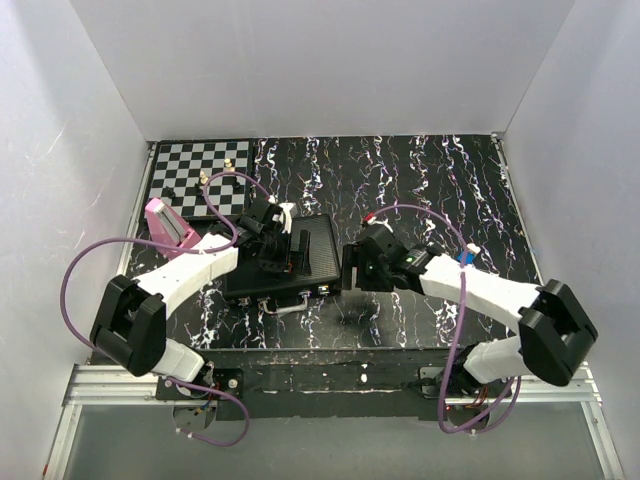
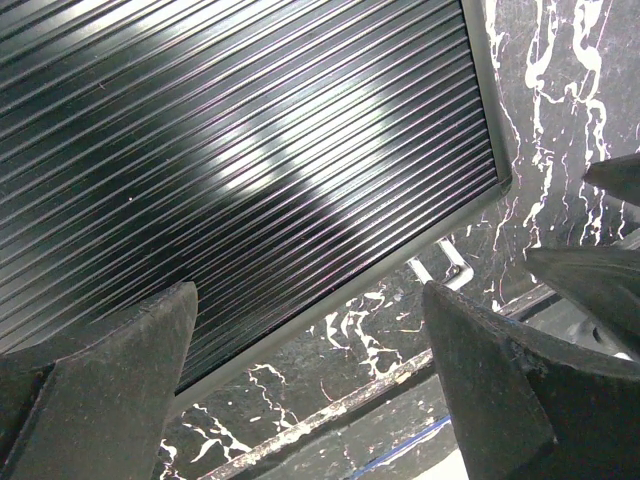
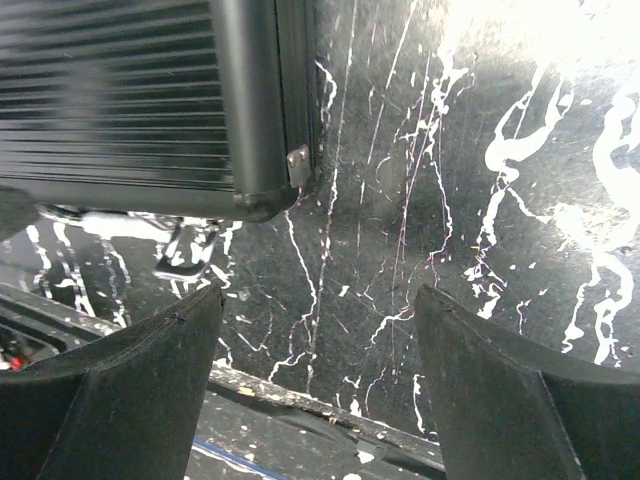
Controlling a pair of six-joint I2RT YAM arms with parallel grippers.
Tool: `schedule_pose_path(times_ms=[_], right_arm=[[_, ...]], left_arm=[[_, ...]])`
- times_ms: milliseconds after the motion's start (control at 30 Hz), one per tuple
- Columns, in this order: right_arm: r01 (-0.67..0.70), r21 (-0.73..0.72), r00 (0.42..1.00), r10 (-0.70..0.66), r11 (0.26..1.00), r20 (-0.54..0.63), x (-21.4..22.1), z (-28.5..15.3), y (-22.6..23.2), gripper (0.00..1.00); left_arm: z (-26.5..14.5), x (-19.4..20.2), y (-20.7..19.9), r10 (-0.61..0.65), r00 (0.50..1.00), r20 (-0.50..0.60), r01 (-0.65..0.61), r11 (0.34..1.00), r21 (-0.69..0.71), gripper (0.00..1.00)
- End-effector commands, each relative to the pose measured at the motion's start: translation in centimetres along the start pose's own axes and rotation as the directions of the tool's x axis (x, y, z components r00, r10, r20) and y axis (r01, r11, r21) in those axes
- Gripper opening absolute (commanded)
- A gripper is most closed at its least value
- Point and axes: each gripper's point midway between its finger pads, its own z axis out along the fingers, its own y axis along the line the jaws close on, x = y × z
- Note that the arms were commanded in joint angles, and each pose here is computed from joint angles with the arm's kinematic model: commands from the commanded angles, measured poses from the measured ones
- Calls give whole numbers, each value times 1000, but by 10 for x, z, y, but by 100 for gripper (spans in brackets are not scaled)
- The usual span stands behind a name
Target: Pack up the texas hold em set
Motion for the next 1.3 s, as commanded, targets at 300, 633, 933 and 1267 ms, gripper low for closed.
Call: schedule_pose_path(times_ms=[300,633,933,1267], right_arm=[[31,28,999,-32,999,20,-10,12,22,82],[71,35,996,-69,997,-59,0,29,33,80],[92,97,987,-78,991,-139,41,29,18,80],[107,128,985,-88,986,-148,47,28,13,80]], left_arm=[[24,64,27,-40,973,-229,22,996,-81,98],[22,61,27,-24,974,-225,7,997,-79,98],[22,60,26,-22,975,-221,4,997,-79,98],[21,59,25,-21,976,-219,4,997,-75,98]])
